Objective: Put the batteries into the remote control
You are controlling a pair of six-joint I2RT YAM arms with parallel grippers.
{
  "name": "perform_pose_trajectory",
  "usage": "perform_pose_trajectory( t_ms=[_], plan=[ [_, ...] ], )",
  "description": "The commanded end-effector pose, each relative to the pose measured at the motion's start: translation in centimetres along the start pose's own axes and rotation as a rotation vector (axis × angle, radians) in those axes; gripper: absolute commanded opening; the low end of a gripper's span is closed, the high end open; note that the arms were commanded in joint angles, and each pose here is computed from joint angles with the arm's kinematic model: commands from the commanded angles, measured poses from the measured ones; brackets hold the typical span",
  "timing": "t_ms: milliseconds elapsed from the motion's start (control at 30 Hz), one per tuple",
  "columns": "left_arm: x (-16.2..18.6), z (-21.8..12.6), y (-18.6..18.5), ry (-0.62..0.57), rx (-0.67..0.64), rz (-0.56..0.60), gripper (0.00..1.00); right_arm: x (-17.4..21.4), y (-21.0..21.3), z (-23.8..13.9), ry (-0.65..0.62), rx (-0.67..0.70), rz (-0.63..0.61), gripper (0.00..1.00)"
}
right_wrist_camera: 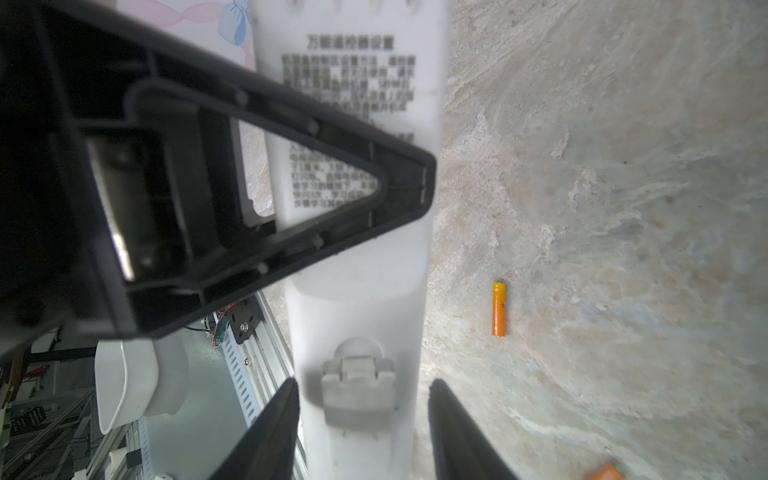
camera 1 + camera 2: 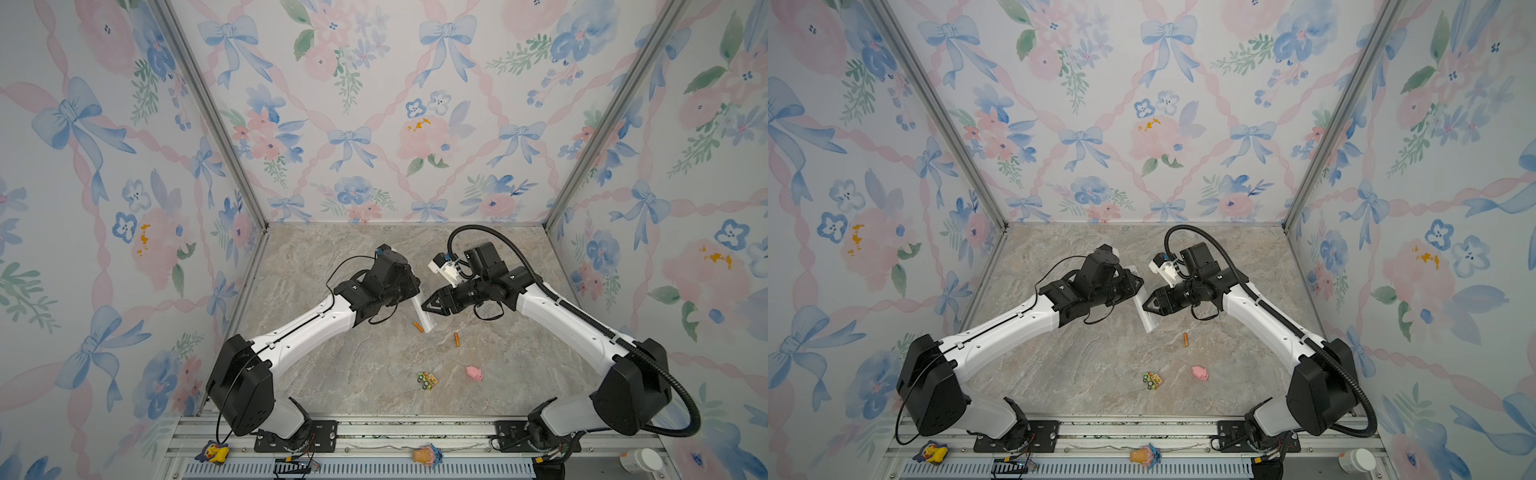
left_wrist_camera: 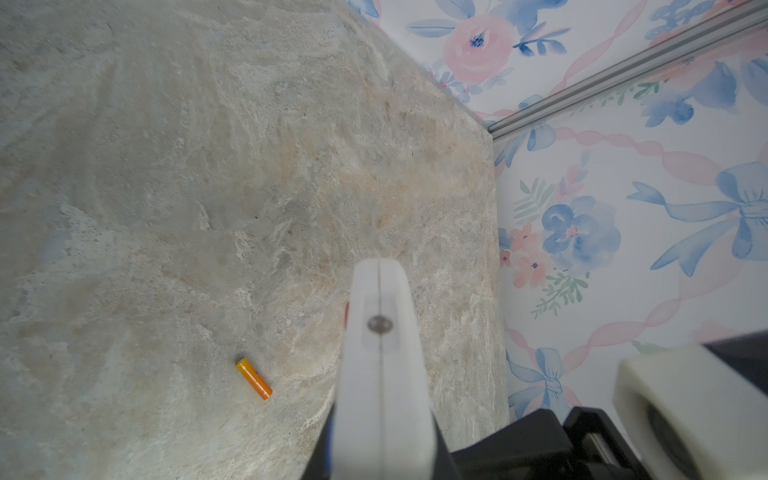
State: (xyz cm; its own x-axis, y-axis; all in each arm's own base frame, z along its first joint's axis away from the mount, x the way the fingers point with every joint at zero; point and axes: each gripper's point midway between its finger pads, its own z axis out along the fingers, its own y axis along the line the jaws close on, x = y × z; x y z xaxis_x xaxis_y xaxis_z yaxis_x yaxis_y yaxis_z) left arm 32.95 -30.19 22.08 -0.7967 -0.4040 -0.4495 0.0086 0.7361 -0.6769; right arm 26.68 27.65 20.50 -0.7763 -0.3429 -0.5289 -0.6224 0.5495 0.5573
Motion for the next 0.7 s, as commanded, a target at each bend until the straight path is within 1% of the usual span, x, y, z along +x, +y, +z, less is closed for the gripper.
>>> perform_pose_trajectory(
  t_ms=[0,667],
  plan=[
    [-0.45,0.15,-1.19,-0.015,0.033,0.004,0.00,0.41,0.47,0.70,0.017,-0.032,-0.012,0.50],
    [-0.27,0.29,-1.50,-0.006,0.047,0.006,0.00,0.56,0.58,1.06,0.027,-0.042,-0.014,0.41]
  ],
)
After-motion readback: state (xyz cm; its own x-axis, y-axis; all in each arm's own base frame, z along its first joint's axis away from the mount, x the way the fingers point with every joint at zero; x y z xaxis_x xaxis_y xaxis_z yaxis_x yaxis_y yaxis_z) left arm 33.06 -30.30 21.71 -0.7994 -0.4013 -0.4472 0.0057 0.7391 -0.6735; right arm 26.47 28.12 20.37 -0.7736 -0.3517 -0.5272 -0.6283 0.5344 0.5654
